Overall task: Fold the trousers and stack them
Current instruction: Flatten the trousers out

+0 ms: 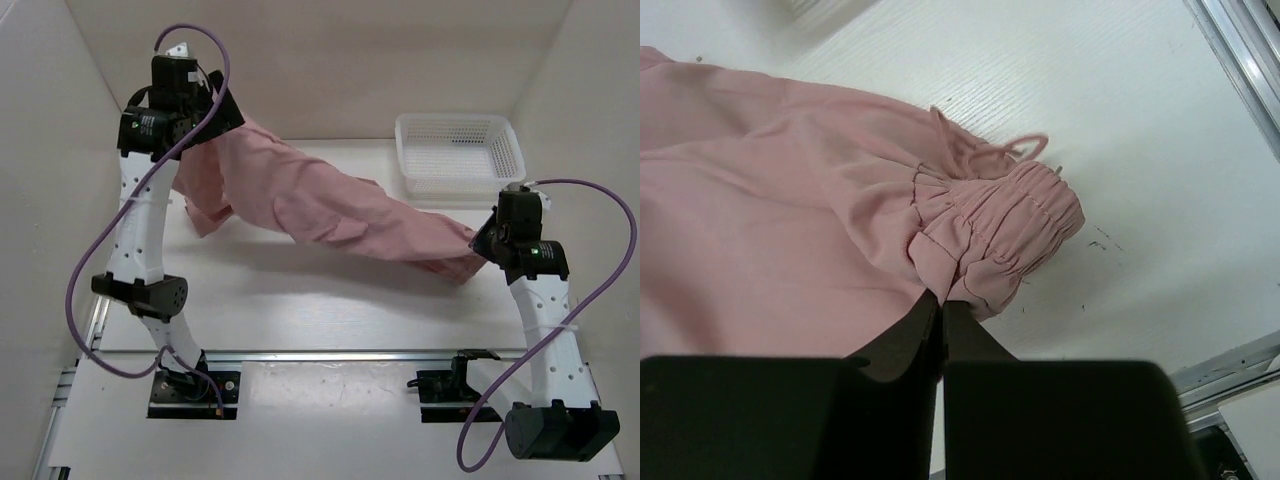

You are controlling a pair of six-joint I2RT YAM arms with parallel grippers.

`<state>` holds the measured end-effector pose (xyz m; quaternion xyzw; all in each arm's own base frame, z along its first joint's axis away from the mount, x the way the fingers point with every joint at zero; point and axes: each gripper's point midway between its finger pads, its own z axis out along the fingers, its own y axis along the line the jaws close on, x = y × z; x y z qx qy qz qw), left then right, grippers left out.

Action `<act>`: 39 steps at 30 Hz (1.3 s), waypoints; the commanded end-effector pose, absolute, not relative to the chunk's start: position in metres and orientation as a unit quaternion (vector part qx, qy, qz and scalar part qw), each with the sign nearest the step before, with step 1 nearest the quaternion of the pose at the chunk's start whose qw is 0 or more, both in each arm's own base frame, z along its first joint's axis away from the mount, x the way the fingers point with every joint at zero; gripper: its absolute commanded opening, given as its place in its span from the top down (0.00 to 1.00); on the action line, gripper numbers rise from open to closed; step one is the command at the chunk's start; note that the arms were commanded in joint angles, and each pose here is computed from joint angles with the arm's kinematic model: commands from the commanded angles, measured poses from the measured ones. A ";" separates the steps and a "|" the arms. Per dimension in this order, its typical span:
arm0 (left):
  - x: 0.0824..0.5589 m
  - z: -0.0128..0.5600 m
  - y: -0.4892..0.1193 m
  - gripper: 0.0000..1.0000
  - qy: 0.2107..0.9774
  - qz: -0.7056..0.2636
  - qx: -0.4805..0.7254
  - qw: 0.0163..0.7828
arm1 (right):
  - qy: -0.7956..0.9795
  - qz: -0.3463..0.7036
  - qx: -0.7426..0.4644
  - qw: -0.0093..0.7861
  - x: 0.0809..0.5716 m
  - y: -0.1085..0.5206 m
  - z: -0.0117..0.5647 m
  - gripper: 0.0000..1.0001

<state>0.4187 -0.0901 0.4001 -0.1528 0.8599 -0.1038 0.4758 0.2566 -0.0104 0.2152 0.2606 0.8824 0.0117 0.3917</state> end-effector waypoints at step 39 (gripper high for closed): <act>0.374 0.062 0.023 0.60 0.934 -0.065 -0.323 0.139 | 0.884 0.014 0.245 0.398 0.245 -0.010 0.215 1.00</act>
